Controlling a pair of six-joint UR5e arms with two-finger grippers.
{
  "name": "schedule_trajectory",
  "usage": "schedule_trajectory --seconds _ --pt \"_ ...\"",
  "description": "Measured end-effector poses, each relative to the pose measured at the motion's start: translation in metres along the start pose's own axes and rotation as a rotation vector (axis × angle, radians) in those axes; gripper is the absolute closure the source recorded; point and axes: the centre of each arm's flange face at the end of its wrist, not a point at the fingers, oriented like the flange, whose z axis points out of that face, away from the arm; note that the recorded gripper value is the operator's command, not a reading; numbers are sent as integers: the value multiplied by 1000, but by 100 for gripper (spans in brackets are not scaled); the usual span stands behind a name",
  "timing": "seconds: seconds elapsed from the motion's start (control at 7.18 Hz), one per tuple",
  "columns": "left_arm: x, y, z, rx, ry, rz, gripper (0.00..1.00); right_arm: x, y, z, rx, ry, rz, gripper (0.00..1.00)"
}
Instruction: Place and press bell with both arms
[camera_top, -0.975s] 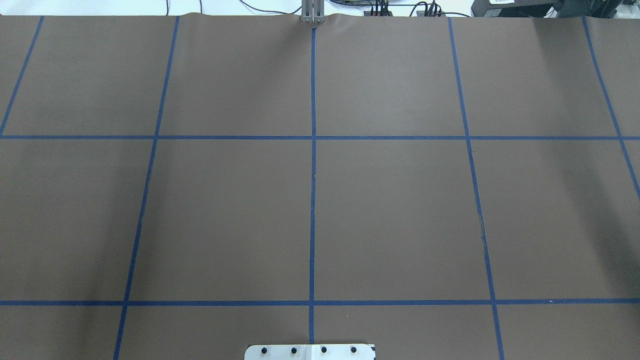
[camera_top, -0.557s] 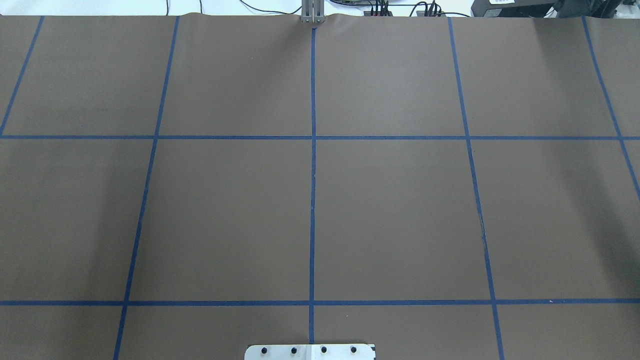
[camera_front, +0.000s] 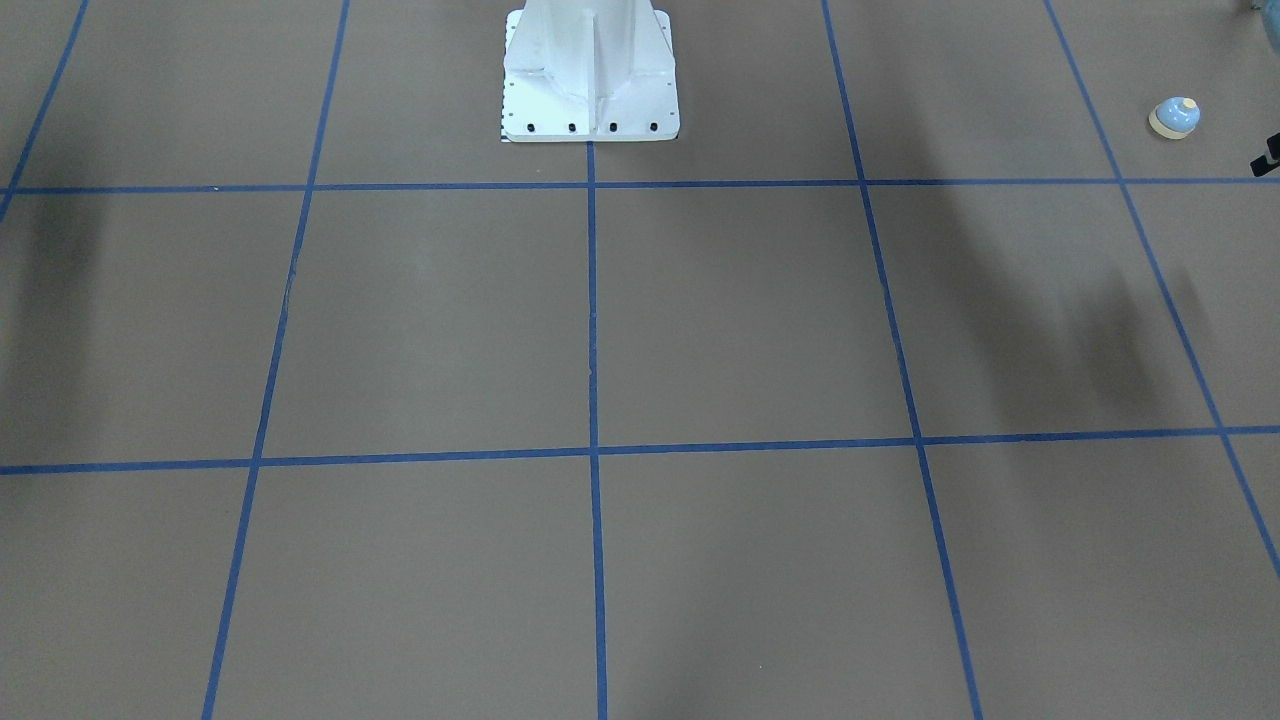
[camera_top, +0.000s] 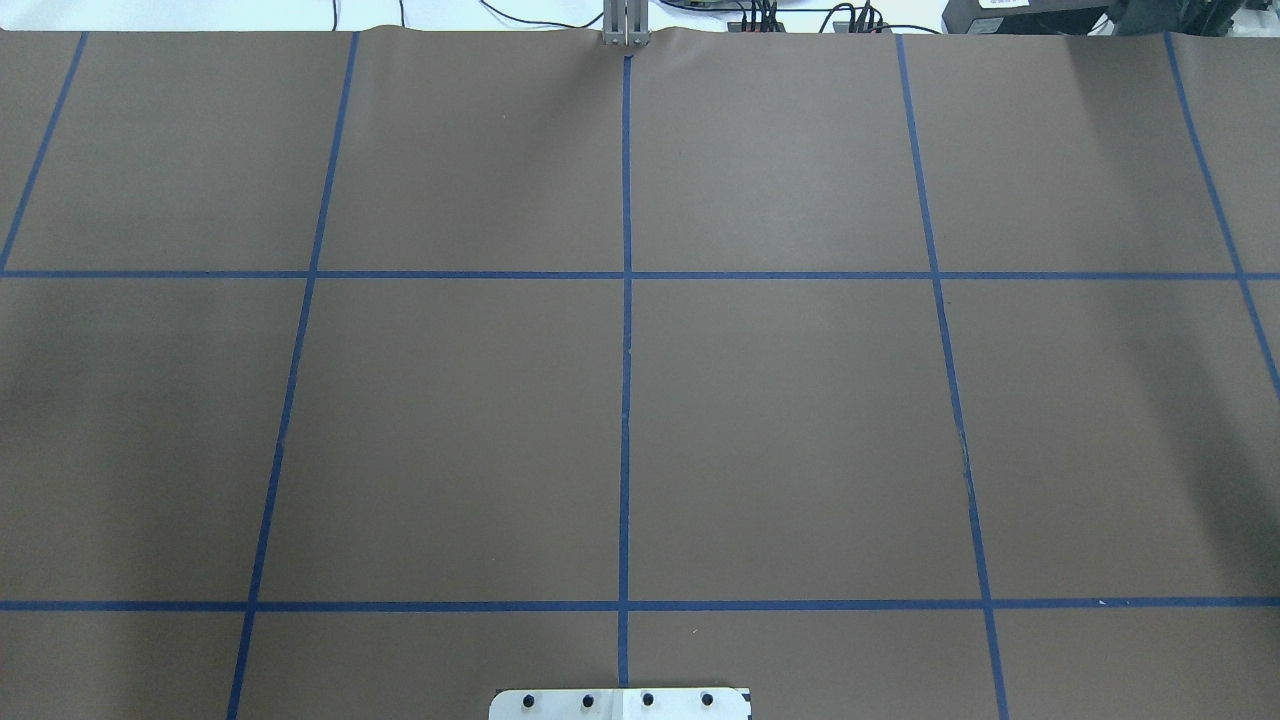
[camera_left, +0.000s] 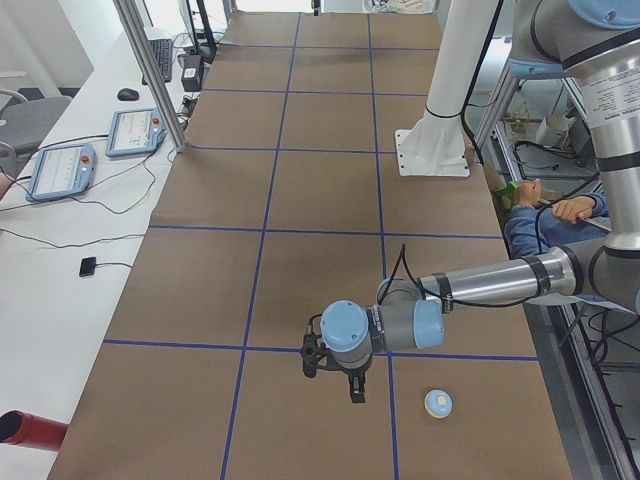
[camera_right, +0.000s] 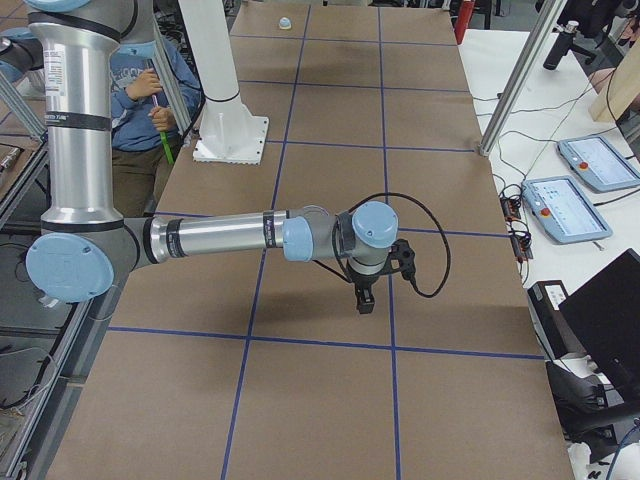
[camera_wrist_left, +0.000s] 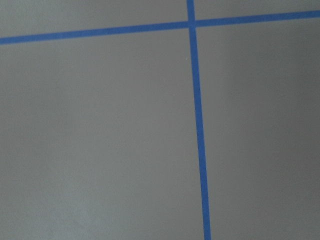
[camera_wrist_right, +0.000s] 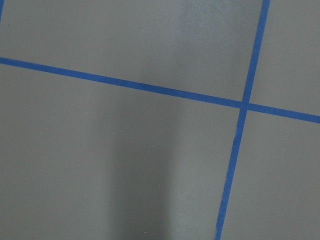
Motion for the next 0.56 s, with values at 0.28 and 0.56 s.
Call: schedule_trajectory --seconds 0.28,0.56 --pt "-38 37 42 -86 47 -96 0 -1 0 8 -17 4 -4 0" --pt "-55 62 63 -136 73 -151 0 -8 -2 18 -37 2 -21 0"
